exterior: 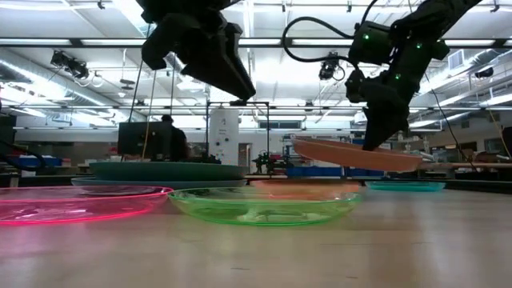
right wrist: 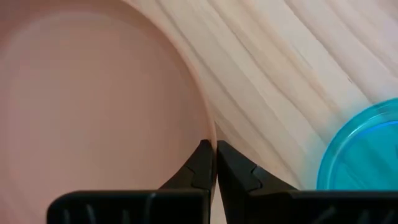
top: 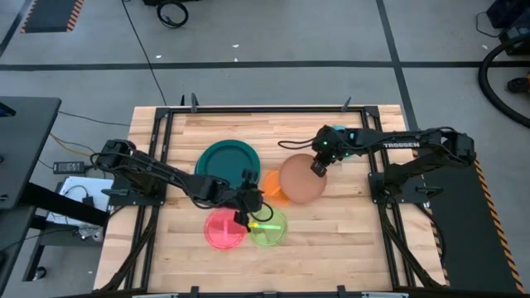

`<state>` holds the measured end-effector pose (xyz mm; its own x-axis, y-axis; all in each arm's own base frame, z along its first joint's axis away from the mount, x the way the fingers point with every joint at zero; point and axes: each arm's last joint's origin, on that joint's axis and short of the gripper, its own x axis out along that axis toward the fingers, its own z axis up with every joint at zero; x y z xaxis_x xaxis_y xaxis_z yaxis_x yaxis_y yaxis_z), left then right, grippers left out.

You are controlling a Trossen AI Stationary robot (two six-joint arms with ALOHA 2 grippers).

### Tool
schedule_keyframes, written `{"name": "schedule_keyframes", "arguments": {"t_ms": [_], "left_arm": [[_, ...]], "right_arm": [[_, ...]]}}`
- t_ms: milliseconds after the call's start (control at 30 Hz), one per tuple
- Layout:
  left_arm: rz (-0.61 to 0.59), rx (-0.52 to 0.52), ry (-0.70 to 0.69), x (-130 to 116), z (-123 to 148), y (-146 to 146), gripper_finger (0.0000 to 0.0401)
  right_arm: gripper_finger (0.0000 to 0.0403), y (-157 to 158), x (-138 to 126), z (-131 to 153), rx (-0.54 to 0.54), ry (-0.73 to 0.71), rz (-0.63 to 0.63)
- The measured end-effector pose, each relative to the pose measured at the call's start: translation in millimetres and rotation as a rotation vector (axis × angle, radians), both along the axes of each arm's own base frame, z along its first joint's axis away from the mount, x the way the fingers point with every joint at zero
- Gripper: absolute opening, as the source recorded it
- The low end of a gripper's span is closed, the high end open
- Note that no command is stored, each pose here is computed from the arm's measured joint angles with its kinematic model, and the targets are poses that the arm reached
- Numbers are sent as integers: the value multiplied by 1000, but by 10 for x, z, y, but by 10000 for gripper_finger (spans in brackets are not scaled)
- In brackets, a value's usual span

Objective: Stack plastic plates
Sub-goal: Stack the brown plate on the dark blue plate

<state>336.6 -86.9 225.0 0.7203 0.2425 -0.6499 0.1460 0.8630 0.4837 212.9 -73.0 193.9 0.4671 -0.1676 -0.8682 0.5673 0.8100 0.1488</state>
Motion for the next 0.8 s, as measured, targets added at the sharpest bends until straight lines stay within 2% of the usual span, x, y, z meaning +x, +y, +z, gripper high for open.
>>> {"name": "schedule_keyframes", "arguments": {"t_ms": [167,333,433,700,800], "left_arm": [[-50,49,-7,79,-35,-24,108],[-185,189,-15,207,-129,-90,108],[-221,238,-20,268,-207,-110,116],[-205,331,-35,351,-265,-58,209],[-235,376,-18,378,-291,-61,226]], "right_arm": [[20,-1,5,4,9,-10,-12],[20,-9,42,25,8,-57,-8],[20,5,59,33,16,-75,5],[20,53,83,39,42,-93,10],[20,55,96,47,60,-114,11]]}}
